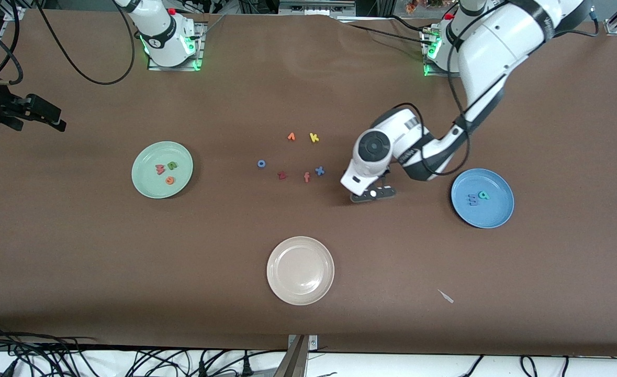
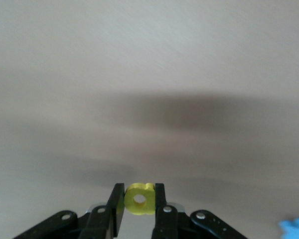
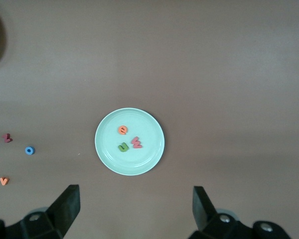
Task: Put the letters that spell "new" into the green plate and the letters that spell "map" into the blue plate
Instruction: 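Carry the yellow a to the blue plate with the left gripper, then open the left gripper to drop the a onto the blue plate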
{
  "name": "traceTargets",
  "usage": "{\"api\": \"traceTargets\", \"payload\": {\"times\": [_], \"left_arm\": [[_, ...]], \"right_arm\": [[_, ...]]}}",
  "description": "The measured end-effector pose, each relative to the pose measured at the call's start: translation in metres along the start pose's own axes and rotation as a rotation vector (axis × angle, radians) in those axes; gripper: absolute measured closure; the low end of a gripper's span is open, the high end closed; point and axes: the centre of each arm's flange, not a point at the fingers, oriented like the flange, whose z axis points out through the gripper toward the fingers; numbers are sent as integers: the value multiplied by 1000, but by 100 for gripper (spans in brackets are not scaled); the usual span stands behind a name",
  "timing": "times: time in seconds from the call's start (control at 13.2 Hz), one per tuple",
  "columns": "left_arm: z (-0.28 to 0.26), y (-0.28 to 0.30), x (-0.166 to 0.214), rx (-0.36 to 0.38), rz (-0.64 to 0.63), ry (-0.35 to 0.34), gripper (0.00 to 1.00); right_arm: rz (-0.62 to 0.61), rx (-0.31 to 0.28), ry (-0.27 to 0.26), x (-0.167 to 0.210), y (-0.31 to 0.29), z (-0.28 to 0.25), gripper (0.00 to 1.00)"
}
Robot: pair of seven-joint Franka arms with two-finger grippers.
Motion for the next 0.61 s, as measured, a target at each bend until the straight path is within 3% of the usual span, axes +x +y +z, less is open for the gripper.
{"api": "traceTargets", "payload": {"times": [0.23,0.61], "left_arm": [[-15,-74,44,39,137,-67,71],[-11,-208,87,15,405,-188,71]], "right_arm": [[3,0,-4,0,2,1,0],[54,4,-23,-4,30,1,0]]}}
